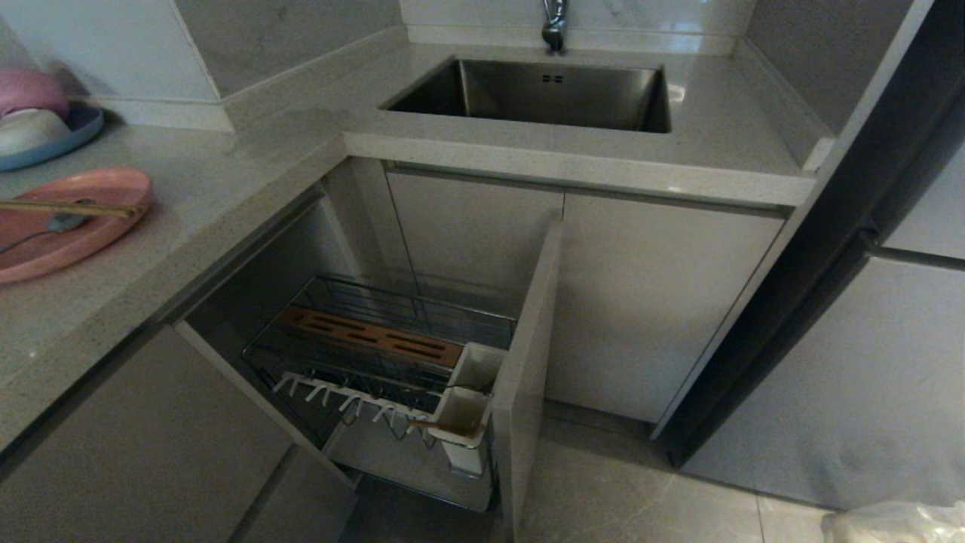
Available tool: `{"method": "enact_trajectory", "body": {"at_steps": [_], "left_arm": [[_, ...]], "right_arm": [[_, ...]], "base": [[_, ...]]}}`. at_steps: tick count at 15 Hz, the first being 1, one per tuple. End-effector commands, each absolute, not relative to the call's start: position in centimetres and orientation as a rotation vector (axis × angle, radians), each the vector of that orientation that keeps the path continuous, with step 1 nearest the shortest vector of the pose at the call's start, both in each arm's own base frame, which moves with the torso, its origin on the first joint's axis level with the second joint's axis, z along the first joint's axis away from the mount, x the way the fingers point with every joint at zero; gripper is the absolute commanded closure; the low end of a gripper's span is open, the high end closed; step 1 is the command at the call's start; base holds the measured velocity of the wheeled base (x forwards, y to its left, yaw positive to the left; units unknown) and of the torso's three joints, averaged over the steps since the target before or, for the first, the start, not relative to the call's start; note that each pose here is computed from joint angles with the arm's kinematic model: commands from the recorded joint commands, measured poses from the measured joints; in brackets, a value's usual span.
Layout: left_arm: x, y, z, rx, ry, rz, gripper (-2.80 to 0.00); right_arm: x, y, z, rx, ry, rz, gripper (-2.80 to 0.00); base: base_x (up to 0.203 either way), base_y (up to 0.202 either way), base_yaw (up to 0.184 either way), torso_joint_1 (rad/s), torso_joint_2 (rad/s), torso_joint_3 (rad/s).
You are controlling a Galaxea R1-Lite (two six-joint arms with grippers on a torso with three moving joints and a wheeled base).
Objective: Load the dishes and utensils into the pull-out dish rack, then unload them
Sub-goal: Pick up the bowl and place it in the cupboard
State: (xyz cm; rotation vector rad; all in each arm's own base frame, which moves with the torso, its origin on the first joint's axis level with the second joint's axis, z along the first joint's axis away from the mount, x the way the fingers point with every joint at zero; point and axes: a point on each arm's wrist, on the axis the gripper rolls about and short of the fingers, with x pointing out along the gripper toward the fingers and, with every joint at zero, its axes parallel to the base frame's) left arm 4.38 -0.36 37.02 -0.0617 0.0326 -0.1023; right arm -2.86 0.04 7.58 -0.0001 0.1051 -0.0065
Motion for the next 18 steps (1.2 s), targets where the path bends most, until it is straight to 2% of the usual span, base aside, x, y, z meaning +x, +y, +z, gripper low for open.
{"method": "enact_trajectory", "body": {"at_steps": [1,5,8,12,18], "left_arm": [[13.5,-1.8,35.5,-0.06,0.262,-0.15,0.0],[23.3,-6.2,31.6,-0.117,0.511,-0.223,0.0],[27.9,-10.4,28.4,-0.211,0.662,-0.257,0.0],[30.5,-13.7,26.4,-0.376,0.829,-0.371,0.0],[32.6,-17.3,24.2,-0.373,0.915,-0.45,0.0]], "right_arm": [[-2.9,0.0,7.6,0.001,0.106,-0.006,0.0],[-2.9,0.0,7.6,0.001,0.106,-0.006,0.0],[-2.9,0.0,7.6,-0.001,0.106,-0.006,0.0],[-2.9,0.0,7.6,0.001,0.106,-0.006,0.0],[-2.9,0.0,7.6,-0.001,0.106,-0.006,0.0]], "base": [[0.0,0.0,0.0,0.0,0.0,0.0],[0.0,0.0,0.0,0.0,0.0,0.0],[0.0,0.0,0.0,0.0,0.0,0.0],[0.0,0.0,0.0,0.0,0.0,0.0],[0.0,0.0,0.0,0.0,0.0,0.0]]}}
